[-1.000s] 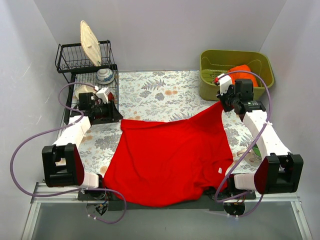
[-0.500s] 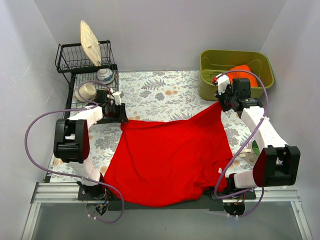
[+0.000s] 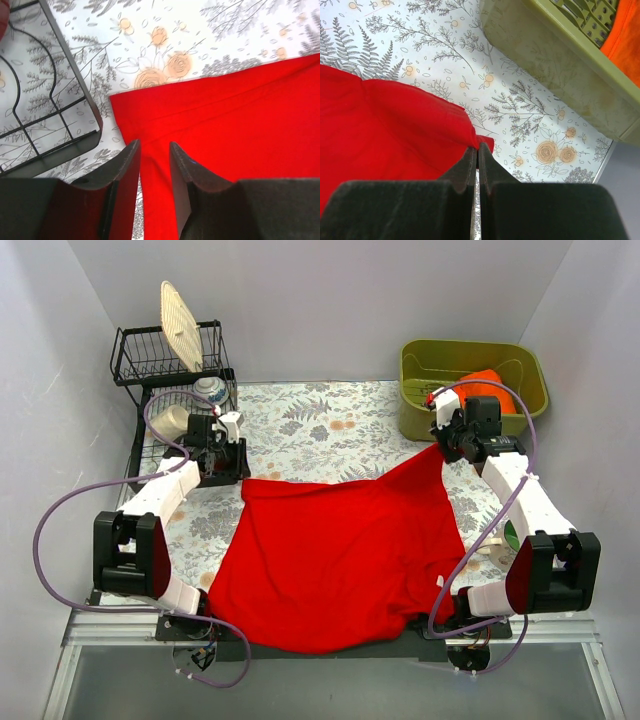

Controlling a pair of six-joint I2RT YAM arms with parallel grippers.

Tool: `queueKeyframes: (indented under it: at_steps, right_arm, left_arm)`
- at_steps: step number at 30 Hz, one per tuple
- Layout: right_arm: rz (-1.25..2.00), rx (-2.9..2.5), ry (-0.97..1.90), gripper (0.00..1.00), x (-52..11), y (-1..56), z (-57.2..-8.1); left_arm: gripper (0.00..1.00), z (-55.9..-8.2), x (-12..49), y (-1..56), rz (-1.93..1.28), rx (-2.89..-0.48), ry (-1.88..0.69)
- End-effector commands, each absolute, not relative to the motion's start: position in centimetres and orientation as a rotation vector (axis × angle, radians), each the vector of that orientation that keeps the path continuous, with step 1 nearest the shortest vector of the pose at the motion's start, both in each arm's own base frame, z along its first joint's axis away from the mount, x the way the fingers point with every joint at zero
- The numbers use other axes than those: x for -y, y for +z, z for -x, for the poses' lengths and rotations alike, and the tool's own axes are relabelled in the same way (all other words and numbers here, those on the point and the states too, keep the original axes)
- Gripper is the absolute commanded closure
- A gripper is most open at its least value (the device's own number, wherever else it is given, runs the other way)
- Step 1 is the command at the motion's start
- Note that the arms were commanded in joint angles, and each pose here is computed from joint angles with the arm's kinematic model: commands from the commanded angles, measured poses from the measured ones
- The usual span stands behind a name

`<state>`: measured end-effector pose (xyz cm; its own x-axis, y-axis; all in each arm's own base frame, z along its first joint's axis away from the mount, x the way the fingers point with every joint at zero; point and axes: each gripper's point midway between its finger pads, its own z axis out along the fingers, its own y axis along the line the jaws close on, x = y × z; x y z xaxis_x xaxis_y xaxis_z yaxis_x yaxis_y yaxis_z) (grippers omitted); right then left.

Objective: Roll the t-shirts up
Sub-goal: Flatten out the T-shirt at the center of the board.

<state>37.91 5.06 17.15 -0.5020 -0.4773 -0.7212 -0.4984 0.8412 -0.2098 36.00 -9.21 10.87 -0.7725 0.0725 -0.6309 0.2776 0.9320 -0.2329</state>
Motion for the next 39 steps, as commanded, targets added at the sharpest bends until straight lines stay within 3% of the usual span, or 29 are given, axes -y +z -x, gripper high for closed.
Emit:
queueKeyframes:
  at_steps: [1,6,14,26,39]
  right_arm:
    - [0.698,-2.116,0.049,0.99,-5.6,19.4,-39.3]
    - [0.698,-2.109,0.053,0.99,-5.8,19.7,-39.6]
    - [0.699,-2.115,0.058,0.99,-5.7,19.3,-38.8]
    - [0.695,-2.110,0.045,0.99,-5.6,19.4,-38.6]
    - [0.696,-2.117,0.046,0.99,-5.5,18.9,-38.7]
  left_arm:
    - [0.71,-34.5,7.9,9.2,-0.251,-2.502,-0.306]
    - [0.71,-34.0,8.0,8.3,-0.305,-2.518,-0.268]
    - [0.61,-33.5,7.9,7.0,-0.335,-2.540,-0.246]
    - [0.64,-34.1,8.6,5.4,-0.417,-2.558,-0.209]
    - [0.61,-35.0,8.1,4.8,-0.439,-2.545,-0.150]
